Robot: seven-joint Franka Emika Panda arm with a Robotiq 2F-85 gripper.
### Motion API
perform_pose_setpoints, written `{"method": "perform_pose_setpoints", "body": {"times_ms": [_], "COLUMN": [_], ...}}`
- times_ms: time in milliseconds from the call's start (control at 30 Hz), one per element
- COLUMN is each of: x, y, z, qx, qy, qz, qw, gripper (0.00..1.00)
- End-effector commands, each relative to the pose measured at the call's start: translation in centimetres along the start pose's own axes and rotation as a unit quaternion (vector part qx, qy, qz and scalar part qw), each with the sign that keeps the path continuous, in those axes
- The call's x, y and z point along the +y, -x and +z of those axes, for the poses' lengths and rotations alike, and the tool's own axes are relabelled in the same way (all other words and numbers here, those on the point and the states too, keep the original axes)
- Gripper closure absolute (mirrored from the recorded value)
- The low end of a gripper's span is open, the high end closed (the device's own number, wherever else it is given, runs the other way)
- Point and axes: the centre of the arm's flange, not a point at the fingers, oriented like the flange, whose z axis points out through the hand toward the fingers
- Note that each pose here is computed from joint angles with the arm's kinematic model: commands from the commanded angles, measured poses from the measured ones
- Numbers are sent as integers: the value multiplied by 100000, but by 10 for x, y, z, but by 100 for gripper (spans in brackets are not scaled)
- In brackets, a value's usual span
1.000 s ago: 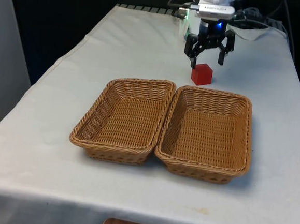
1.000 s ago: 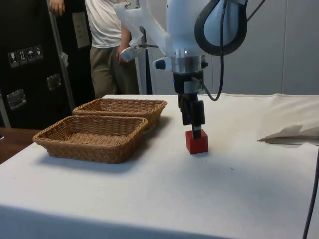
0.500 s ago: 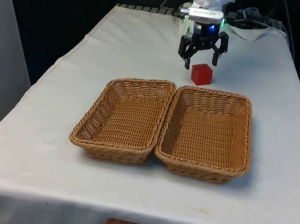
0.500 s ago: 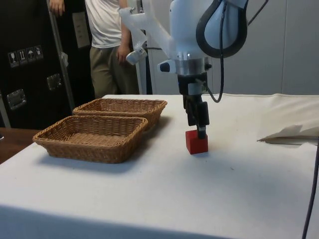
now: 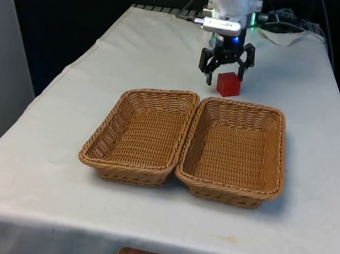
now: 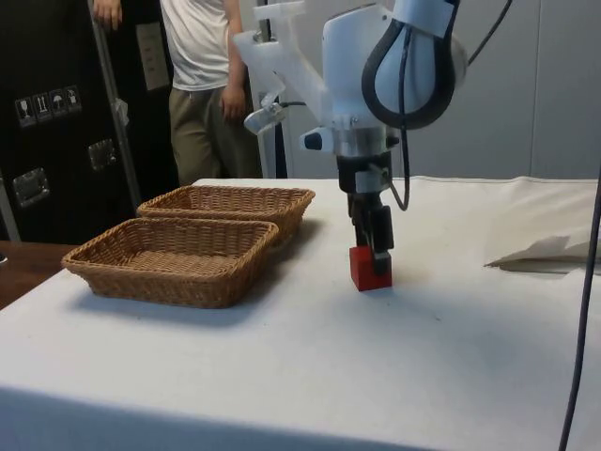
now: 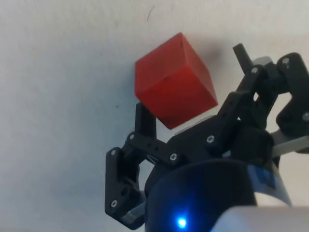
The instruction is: Pick up the red cube and place it into the right basket.
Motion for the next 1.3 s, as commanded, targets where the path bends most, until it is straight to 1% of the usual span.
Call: {"method": "perform_pose_setpoints", "body": {"times_ms": [0, 133, 167, 200, 267, 433, 467, 500, 733, 767, 800, 900, 933, 967, 1000, 1033, 1067, 1100, 1133, 1233, 1267], "x": [-3, -3, 1, -3, -3, -2, 1, -2, -2, 0, -2, -1, -1, -1, -1, 1, -1, 0, 0, 0, 0], "y": [-2, -2, 0, -2, -2, -2, 1, -2, -1, 2, 0, 1, 2, 2, 2, 3, 2, 2, 3, 3, 3], "z": [-5, -5, 1, -4, -4, 2, 7, 3, 10, 14, 11, 12, 12, 12, 12, 16, 12, 12, 12, 13, 13], "qx": [1187, 1965, 677, 2108, 2297, 2012, 884, 1905, 1210, 343, 1152, 902, 894, 878, 878, 102, 877, 839, 830, 784, 784], "qy": [-626, -817, -198, -846, -933, -1063, -656, -1068, -1054, -596, -1041, -1077, -1056, -1023, -1023, -637, -1024, -1055, -1034, -1053, -1053], "qz": [76, 554, 463, 639, 663, 869, 910, 823, 974, 951, 975, 1080, 1081, 1085, 1085, 1099, 1135, 1184, 1185, 1187, 1187], "qw": [99991, 99976, 99996, 99972, 99967, 99970, 99990, 99973, 99982, 99993, 99983, 99984, 99985, 99985, 99985, 99992, 99984, 99984, 99984, 99984, 99984], "gripper": [0, 0, 0, 0, 0, 0, 0, 0, 0, 0, 0, 0, 3, 20, 31, 41, 41, 54, 71, 99, 99]}}
